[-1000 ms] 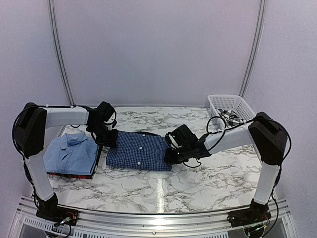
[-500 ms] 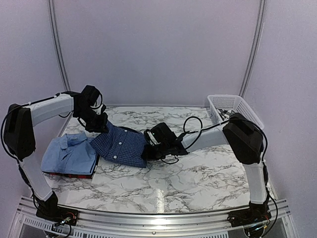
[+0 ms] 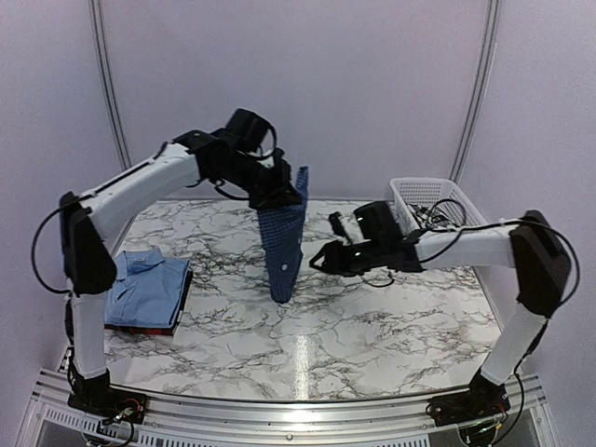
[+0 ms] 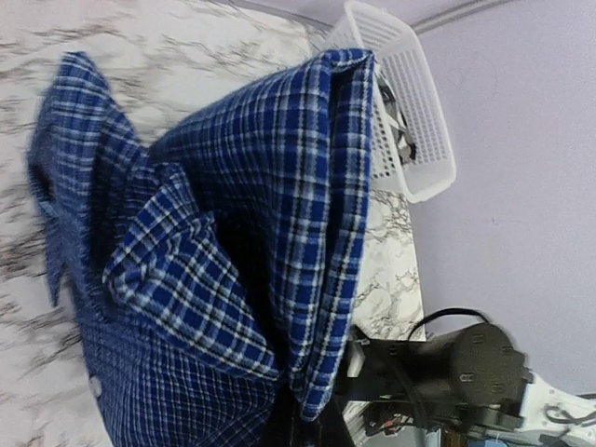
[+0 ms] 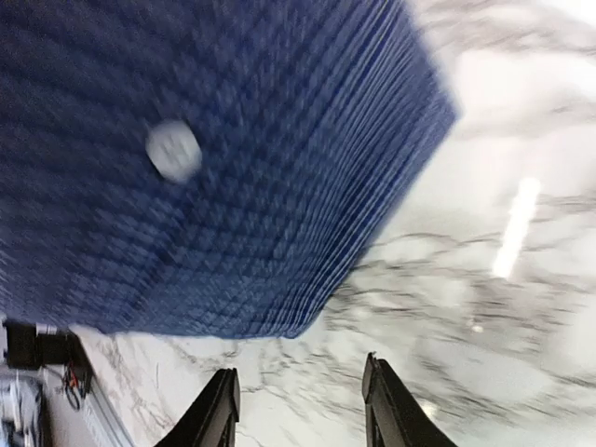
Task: Fold and stack the long sleeve shirts
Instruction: Turn over the square-folded shirt at the center of the board, then smooth out the square-folded shirt at the center of the board, then move the square-folded shirt to the center of the board.
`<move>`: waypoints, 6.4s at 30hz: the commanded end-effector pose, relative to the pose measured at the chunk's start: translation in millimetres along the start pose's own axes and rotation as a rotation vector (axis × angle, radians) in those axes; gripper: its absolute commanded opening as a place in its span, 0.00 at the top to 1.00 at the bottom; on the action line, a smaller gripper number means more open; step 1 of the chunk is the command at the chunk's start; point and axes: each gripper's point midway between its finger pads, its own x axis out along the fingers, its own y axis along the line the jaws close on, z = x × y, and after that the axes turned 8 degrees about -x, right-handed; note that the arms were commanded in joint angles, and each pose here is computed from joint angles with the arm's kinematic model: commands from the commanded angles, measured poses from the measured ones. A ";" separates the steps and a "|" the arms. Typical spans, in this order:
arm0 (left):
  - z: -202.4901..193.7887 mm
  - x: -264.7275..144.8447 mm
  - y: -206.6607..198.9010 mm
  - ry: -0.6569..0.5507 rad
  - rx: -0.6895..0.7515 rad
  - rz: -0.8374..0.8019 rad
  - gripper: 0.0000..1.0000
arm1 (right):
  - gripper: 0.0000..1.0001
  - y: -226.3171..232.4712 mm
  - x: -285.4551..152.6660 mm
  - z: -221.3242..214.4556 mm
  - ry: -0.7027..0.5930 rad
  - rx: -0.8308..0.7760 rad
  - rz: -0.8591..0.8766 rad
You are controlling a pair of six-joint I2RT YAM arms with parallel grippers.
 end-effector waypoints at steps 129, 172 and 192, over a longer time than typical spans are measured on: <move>-23.2 71.3 205.0 -0.011 0.020 0.390 1.00 | 0.82 -119.7 1.9 43.3 0.070 -0.115 -0.457; -56.2 44.6 173.0 -0.001 -0.004 0.152 0.87 | 0.71 0.3 -4.8 72.4 -0.124 -0.135 -0.124; -76.4 68.6 236.6 0.042 -0.087 0.255 0.91 | 0.76 -43.3 86.2 33.7 -0.125 0.126 0.002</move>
